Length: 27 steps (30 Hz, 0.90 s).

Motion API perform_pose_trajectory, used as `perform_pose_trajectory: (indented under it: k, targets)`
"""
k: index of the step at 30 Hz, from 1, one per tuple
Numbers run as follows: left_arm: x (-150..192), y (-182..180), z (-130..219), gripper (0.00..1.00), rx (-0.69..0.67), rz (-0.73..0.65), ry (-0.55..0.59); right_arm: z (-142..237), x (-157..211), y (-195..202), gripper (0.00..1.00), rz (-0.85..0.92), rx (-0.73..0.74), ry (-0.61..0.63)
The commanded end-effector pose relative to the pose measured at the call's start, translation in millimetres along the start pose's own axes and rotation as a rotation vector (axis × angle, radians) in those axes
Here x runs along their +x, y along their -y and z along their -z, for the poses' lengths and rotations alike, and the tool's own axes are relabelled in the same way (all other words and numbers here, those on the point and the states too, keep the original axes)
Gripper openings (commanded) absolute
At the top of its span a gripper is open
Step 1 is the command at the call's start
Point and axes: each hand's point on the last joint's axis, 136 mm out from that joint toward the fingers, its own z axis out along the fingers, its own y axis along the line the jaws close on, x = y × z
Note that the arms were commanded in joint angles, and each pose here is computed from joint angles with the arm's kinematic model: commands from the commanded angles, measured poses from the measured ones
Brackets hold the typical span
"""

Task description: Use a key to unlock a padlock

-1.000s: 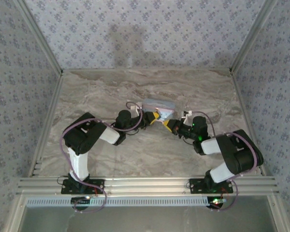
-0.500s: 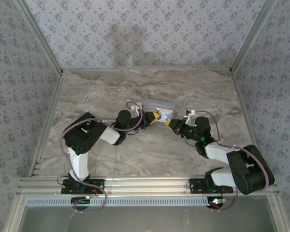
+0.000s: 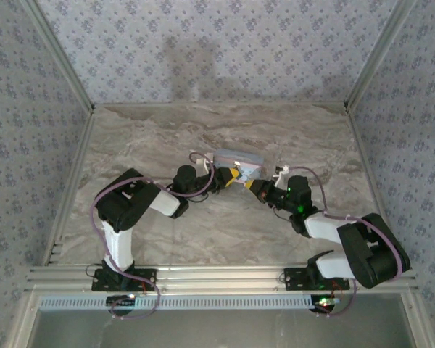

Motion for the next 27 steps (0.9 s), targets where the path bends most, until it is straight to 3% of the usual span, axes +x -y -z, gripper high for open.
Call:
perform_pose_trajectory:
  k: [1,27]
  targets:
    - [2.2,26.9,-1.5,0.0,0.104,-0.049,-0.013,-5.0,-12.0,-15.4,0.0,0.039,-0.034,0.036]
    - [7.1,28.9,-5.0,0.0,0.118,-0.036,-0.024,-13.7,-17.3,-19.8,0.0,0.051,-0.034,0.052]
